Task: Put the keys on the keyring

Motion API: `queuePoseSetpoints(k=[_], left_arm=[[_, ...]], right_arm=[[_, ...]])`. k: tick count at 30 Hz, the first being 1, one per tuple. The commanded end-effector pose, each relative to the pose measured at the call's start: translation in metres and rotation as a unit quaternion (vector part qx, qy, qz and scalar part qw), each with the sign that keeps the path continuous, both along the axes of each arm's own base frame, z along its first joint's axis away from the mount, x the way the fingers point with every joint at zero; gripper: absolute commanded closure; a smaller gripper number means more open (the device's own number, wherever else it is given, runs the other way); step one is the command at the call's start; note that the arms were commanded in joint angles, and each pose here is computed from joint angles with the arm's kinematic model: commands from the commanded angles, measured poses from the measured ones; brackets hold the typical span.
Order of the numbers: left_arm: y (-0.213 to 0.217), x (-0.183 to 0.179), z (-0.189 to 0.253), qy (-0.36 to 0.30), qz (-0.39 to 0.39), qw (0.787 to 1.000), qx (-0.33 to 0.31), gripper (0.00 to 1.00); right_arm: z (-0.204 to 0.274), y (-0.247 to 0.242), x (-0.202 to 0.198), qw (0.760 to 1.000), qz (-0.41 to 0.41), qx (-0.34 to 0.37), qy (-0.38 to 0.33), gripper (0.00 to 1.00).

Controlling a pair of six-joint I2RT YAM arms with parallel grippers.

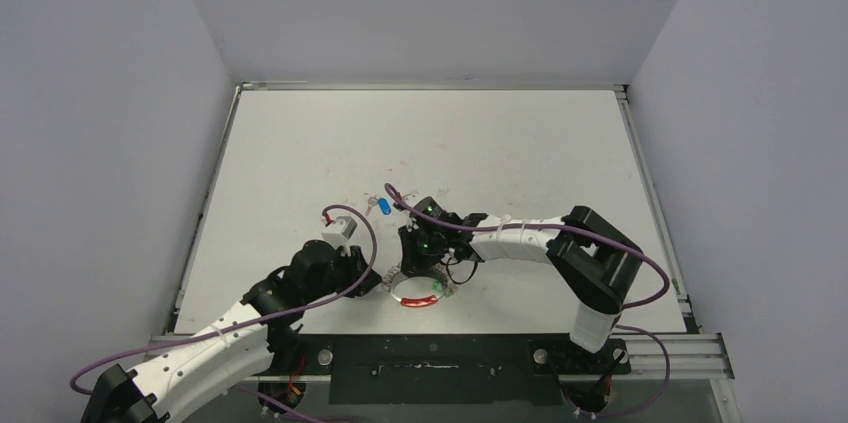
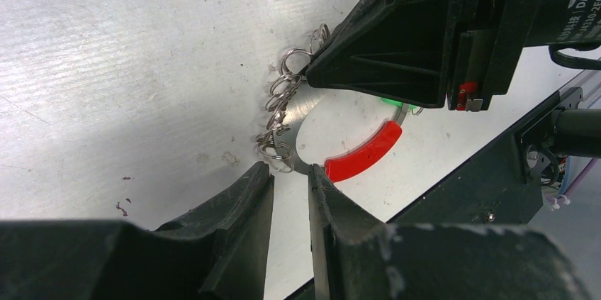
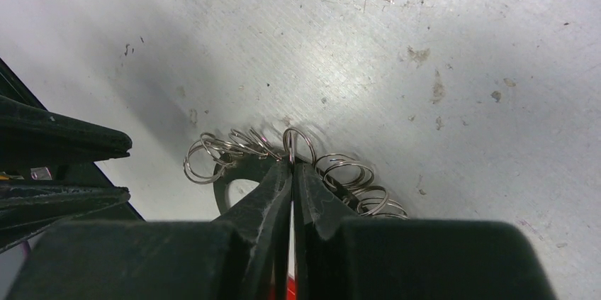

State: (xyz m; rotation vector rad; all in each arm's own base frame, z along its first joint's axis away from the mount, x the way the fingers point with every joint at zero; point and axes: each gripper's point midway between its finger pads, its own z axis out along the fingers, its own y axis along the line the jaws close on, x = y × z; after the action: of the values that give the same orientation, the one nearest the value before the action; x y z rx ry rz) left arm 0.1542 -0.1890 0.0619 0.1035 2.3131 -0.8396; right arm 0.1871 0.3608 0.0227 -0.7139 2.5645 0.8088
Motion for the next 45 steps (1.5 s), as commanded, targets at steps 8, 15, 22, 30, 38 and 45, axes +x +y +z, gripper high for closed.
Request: queuePoseSetpoints(k=[8,15,22,30,38,45], left_arm=[[-0.006,0.008,0.028,-0.04,-0.012,0.999,-0.018,0.76],[-0.01,0.017,0.058,-0.106,-0.037,0.994,-0.014,0.77],[-0.022,0.024,0.102,-0.217,-0.099,0.971,-0.024,0.77],[-0.03,0.012,0.146,-0.331,-0.168,0.927,-0.042,0.76],[-0.024,-0.004,0.154,-0.38,-0.183,0.904,-0.067,0.76],[-0.021,-0.01,0.145,-0.388,-0.192,0.899,-0.066,0.76]], right_arm=[[0.054,0.009,0.006,0.992,0.071,0.024,-0.102,1.0],[0.093,-0.011,0.006,0.97,0.132,0.024,-0.203,1.0],[0.115,-0.017,-0.006,0.936,0.212,0.06,-0.275,1.0],[0.131,-0.021,-0.03,0.885,0.32,0.081,-0.328,1.0],[0.128,-0.02,-0.055,0.836,0.412,0.079,-0.354,1.0],[0.072,-0.022,-0.084,0.809,0.487,0.002,-0.33,1.0]])
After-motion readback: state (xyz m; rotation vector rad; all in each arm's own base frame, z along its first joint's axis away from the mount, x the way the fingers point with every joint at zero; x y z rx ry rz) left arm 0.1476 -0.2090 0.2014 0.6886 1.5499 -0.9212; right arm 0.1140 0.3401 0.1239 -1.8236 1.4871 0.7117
